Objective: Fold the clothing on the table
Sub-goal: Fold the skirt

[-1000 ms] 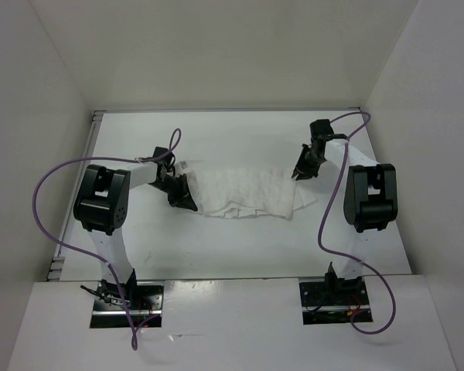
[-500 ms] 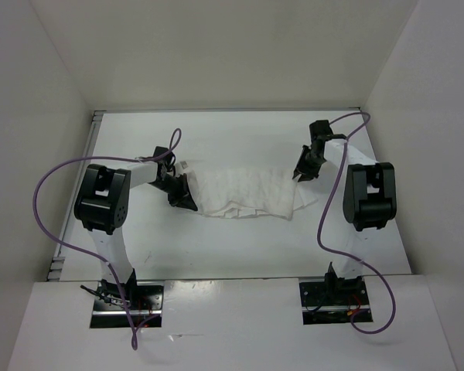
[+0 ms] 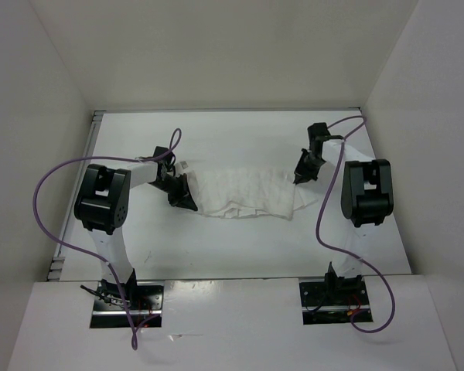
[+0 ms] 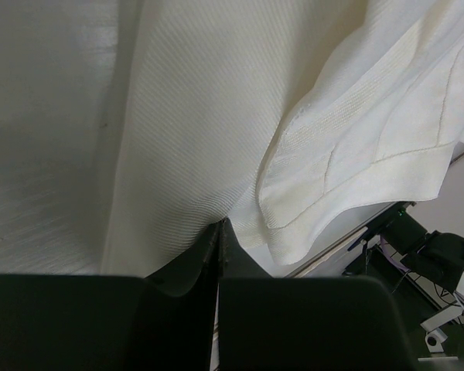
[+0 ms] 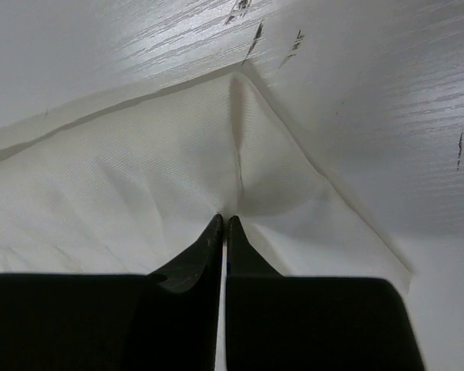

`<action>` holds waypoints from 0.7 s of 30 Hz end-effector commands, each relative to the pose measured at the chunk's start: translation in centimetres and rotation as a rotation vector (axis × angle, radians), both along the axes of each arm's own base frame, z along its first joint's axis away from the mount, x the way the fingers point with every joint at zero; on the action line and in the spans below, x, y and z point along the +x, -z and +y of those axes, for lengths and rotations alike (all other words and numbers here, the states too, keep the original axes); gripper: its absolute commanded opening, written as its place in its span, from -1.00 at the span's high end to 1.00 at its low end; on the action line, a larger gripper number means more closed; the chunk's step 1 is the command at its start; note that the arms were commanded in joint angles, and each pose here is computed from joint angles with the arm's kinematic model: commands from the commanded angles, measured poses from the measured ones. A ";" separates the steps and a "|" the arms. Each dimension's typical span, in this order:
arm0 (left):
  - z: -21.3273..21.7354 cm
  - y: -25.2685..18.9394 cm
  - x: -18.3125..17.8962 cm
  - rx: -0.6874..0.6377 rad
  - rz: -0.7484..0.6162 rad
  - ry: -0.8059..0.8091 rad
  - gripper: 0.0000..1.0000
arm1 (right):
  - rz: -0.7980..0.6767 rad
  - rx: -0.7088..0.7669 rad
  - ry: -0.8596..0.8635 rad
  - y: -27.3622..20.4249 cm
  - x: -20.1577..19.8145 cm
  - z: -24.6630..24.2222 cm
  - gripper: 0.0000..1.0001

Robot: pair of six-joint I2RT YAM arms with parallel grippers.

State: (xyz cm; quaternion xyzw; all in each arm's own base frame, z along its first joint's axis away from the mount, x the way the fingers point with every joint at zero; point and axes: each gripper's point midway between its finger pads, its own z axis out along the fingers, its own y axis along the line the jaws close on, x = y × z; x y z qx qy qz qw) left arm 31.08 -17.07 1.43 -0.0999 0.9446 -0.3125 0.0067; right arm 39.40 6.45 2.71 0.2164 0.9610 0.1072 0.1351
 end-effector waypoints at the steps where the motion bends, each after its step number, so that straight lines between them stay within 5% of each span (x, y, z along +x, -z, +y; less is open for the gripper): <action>1: 1.1 1.8 0.5 0.079 -0.015 0.004 1.00 | -0.157 -0.025 0.016 -6.6 2.6 -0.8 1.00; 7: 1.1 1.8 0.3 0.081 -0.006 0.005 1.00 | -0.211 -0.045 0.017 -9.0 4.3 -1.1 1.00; 21: 1.4 1.4 -0.1 0.090 -0.014 0.010 1.00 | -0.237 -0.069 0.019 -5.2 9.2 -1.3 0.94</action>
